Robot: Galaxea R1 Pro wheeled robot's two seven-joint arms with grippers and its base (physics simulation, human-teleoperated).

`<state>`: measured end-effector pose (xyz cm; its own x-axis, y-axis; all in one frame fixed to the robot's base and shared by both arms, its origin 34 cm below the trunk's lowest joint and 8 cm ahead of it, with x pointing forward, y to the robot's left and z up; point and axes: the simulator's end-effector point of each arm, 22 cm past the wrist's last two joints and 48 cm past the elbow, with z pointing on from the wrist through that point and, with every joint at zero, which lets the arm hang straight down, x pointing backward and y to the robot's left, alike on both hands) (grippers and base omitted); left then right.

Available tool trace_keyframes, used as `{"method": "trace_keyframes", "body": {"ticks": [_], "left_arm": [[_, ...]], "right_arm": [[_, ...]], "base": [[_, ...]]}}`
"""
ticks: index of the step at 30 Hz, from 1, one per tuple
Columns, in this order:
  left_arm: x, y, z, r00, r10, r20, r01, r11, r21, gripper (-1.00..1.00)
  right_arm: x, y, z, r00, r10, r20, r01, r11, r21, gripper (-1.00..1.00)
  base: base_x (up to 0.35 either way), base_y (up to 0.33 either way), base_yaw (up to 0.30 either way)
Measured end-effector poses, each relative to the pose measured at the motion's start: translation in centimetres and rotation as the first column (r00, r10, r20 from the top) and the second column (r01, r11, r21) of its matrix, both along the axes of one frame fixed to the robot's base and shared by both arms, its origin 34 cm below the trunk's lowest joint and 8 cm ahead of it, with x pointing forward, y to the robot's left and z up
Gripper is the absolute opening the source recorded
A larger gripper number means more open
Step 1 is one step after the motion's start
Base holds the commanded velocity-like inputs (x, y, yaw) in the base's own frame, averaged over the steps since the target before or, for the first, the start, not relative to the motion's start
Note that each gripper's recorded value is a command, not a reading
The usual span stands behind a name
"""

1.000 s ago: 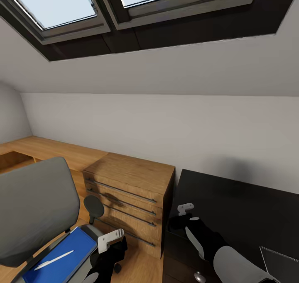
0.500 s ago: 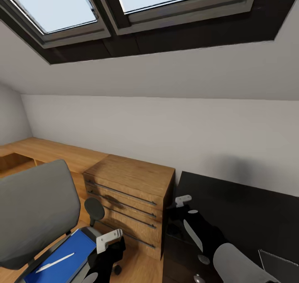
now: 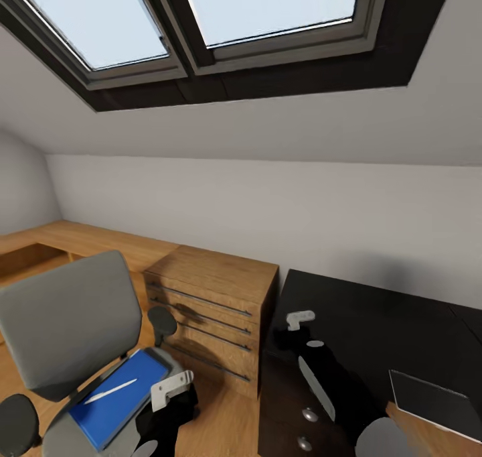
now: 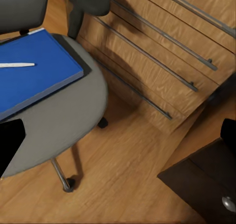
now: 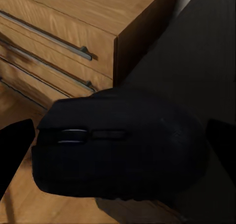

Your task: In the bedroom, organize the workspace by keeping the computer under the desk, ensuring the monitor is on the desk, placing the keyboard on the desk next to the monitor, placing the mouse on the desk next to the keyboard, moving the folder from the swivel chair onto the desk next to the mouse, stacking the notebook on top of the folder with the pen on top of the notebook, and positioning the swivel chair next to the desk.

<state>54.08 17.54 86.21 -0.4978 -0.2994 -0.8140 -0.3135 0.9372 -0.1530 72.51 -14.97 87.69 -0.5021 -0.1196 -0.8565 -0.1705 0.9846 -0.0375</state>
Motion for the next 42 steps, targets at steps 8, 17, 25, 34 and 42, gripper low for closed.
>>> {"method": "trace_keyframes", "body": {"ticks": [8,17,25,34,42], "left_arm": [[-0.1,0.0,1.2,1.000,-0.001,0.000,0.001,1.000,0.000,1.00],[-0.2,-0.2,2.4,1.000,-0.002,-0.001,0.002,1.000,-0.002,1.00],[-1.0,-1.6,3.1,0.999,-0.042,-0.007,0.042,0.999,0.009,1.00],[-1.2,-1.5,4.2,0.999,-0.040,-0.007,0.040,0.999,0.011,1.00],[-1.3,-1.4,5.2,0.999,-0.038,-0.009,0.038,0.999,0.011,1.00]], "right_arm": [[-3.3,-0.5,4.8,0.993,-0.099,0.062,0.095,0.993,0.073,-1.00],[-3.8,-0.1,7.2,0.992,-0.099,0.080,0.091,0.991,0.096,-1.00],[-3.8,-0.6,8.5,0.990,-0.112,0.084,0.104,0.989,0.104,-1.00],[-3.2,-4.9,9.7,0.973,-0.220,0.070,0.208,0.967,0.149,-1.00],[-3.3,-5.4,10.6,0.970,-0.234,0.066,0.221,0.963,0.156,-1.00]], "base": [[-0.036,0.000,0.000],[-0.001,0.000,0.000],[0.000,0.000,-0.079],[-0.002,0.000,-0.289],[-0.097,0.000,-0.147]]}}
